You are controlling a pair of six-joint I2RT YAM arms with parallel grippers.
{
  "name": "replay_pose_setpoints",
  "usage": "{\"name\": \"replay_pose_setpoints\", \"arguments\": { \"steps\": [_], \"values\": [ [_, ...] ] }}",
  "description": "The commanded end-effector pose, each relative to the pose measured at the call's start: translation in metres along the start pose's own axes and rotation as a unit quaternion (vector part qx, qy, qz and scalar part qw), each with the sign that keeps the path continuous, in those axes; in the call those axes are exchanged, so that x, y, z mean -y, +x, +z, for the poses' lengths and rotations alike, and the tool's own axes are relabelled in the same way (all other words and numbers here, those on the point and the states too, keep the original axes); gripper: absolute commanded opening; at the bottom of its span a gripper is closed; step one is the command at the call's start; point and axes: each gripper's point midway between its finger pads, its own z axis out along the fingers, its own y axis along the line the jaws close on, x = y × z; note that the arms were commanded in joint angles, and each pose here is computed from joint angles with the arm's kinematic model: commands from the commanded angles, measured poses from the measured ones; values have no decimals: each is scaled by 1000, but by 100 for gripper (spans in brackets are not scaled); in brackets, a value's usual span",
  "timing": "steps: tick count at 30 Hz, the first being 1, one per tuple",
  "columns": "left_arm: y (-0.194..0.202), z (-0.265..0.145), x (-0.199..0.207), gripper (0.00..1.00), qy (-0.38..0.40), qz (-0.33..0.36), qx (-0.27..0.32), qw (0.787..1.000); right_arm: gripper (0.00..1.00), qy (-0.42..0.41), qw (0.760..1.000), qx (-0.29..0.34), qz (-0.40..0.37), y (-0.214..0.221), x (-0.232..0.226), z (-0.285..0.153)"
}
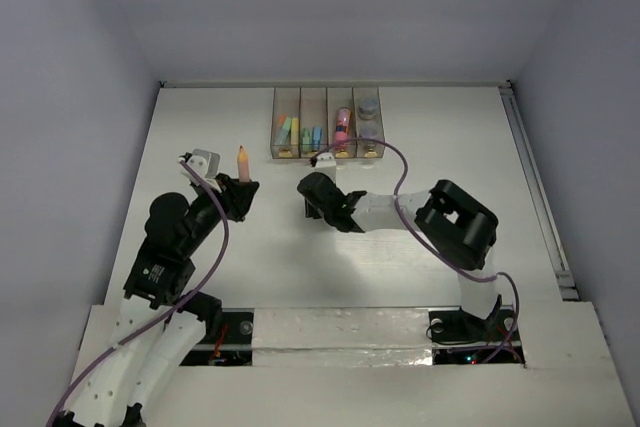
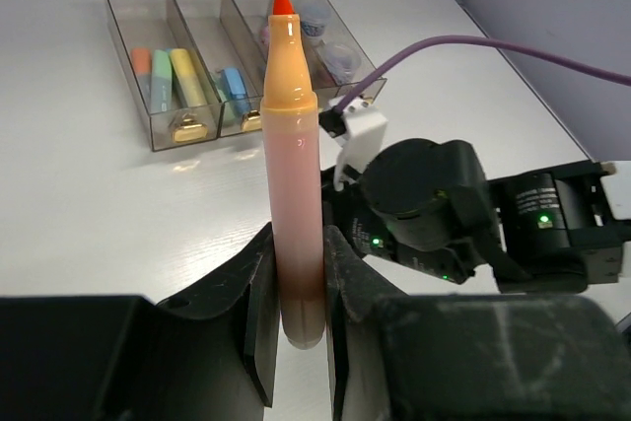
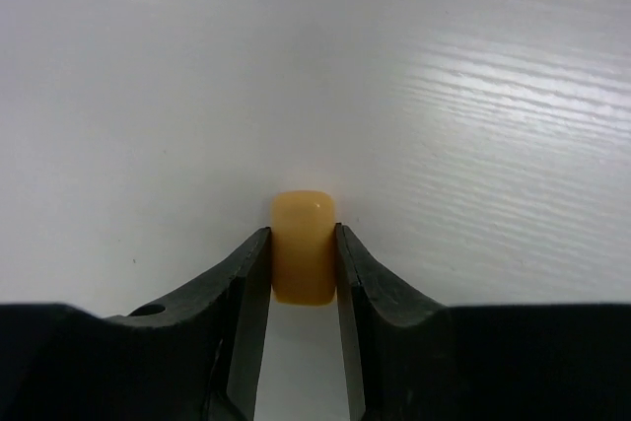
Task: Sort the stationery into containers
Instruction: Move the pen cap to the center of the board, then close the pen cap on the pen.
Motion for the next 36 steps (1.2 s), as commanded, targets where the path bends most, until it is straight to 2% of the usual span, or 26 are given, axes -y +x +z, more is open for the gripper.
{"name": "replay_pose_setpoints", "arguments": {
  "steps": [1,3,5,15,25,28,34,36],
  "values": [
    [-20,1,10,0,22,10,28,999,38,32,997,-73,-6,54,35,-10],
    [-20,1,10,0,22,9,26,999,49,31,996,-77,-13,55,37,-13],
    [-19,2,9,0,19,10,24,999,54,34,996,-78,-26,50,35,-12],
    [-17,4,7,0,17,8,19,1000,54,64,988,-110,-86,53,44,-9],
    [-16,4,6,0,18,8,17,1000,48,81,985,-115,-100,50,42,0],
    [-15,5,7,0,19,8,15,1000,43,81,985,-116,-100,51,41,3],
    [-15,6,7,0,21,8,14,1000,24,90,985,-109,-95,48,42,4],
    [-13,8,7,0,23,8,9,1000,11,94,987,-97,-91,41,42,3]
  ]
}}
